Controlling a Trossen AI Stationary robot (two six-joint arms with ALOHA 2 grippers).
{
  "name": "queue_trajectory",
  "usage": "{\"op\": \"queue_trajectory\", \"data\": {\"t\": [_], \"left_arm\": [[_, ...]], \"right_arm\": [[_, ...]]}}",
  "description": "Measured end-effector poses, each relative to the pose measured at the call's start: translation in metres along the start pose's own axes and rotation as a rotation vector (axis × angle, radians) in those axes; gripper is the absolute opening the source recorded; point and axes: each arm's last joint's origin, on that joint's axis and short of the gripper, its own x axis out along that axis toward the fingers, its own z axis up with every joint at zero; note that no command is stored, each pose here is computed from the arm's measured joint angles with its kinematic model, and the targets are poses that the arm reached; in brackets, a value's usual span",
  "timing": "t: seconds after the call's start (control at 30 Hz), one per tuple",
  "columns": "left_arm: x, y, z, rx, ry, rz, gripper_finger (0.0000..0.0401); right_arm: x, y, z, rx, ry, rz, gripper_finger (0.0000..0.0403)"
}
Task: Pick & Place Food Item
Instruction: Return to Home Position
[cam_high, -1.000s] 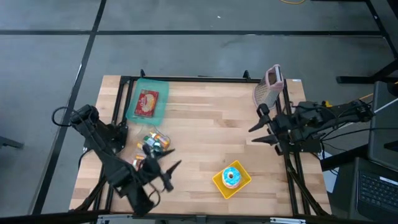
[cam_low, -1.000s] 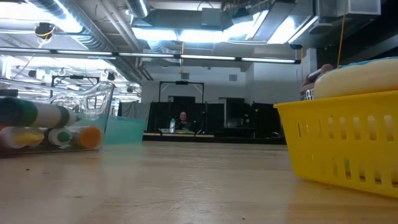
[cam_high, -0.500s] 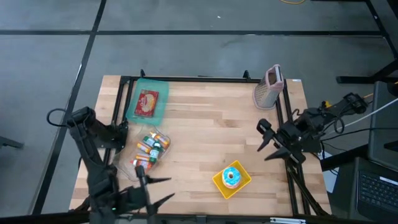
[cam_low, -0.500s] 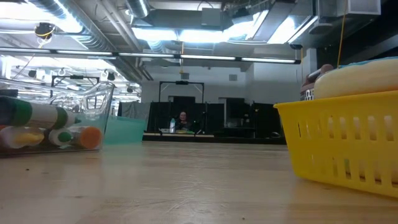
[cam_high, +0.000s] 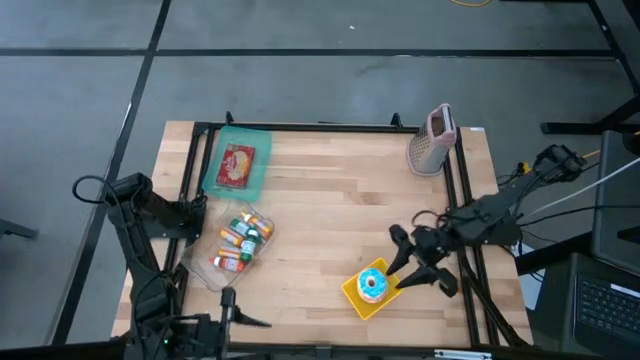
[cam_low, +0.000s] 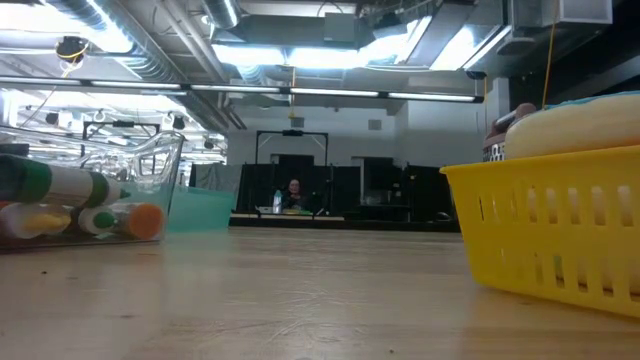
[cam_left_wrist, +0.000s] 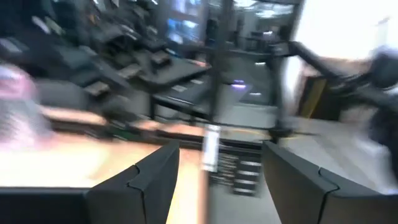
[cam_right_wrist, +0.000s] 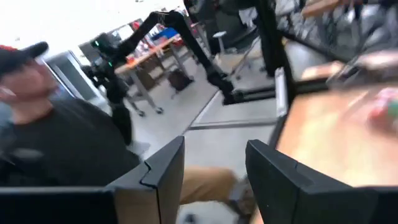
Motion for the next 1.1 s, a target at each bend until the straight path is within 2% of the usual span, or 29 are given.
{"op": "queue_trajectory", "data": {"t": [0.07, 0.13, 0.23, 0.3, 0.37, 0.4, 0.47, 0.53, 0.6, 0.7, 0.8, 0.97, 1.1], "left_arm": [[-0.001, -0.003, -0.002, -0.077, 0.033, -0.098, 0.0219], [-0.002, -0.008, -0.005, -0.031, 0.093, -0.277, 0.0217], [-0.005, -0.016, -0.007, 0.076, 0.110, -0.530, 0.0215], [-0.006, -0.019, -0.005, 0.111, 0.089, -0.638, 0.0215], [-0.009, -0.021, -0.005, 0.184, 0.073, -0.718, 0.0215], [-0.011, -0.022, -0.007, 0.223, 0.079, -0.734, 0.0216], [-0.014, -0.021, -0.011, 0.263, 0.109, -0.699, 0.0218], [-0.019, -0.017, -0.014, 0.262, 0.155, -0.603, 0.0220], [-0.026, -0.012, -0.012, 0.261, 0.189, -0.535, 0.0220], [-0.033, -0.003, -0.014, 0.258, 0.173, -0.539, 0.0218], [-0.041, 0.014, -0.024, 0.230, 0.133, -0.607, 0.0215], [-0.057, 0.070, -0.053, 0.168, 0.061, -0.650, 0.0215], [-0.076, 0.113, -0.071, 0.178, -0.013, -0.751, 0.0219]], "right_arm": [[0.007, -0.001, -0.002, 0.084, -0.006, 0.025, 0.0168], [0.011, 0.002, 0.002, 0.062, -0.064, 0.069, 0.0168], [0.013, 0.017, 0.006, -0.161, -0.136, 0.226, 0.0168], [0.013, 0.032, 0.006, -0.304, -0.136, 0.324, 0.0168], [0.012, 0.047, 0.008, -0.404, -0.125, 0.350, 0.0168], [0.013, 0.054, 0.009, -0.433, -0.106, 0.319, 0.0168], [0.012, 0.064, 0.007, -0.446, -0.043, 0.197, 0.0168], [0.011, 0.070, 0.004, -0.457, 0.003, 0.057, 0.0168], [0.002, 0.075, 0.001, -0.495, 0.017, -0.005, 0.0168], [-0.017, 0.076, 0.001, -0.524, -0.024, 0.007, 0.0168], [-0.038, 0.068, -0.008, -0.516, -0.051, 0.024, 0.0168], [-0.071, 0.047, -0.029, -0.482, -0.095, -0.011, 0.0168], [-0.089, 0.033, -0.047, -0.479, -0.112, -0.022, 0.0168]]}}
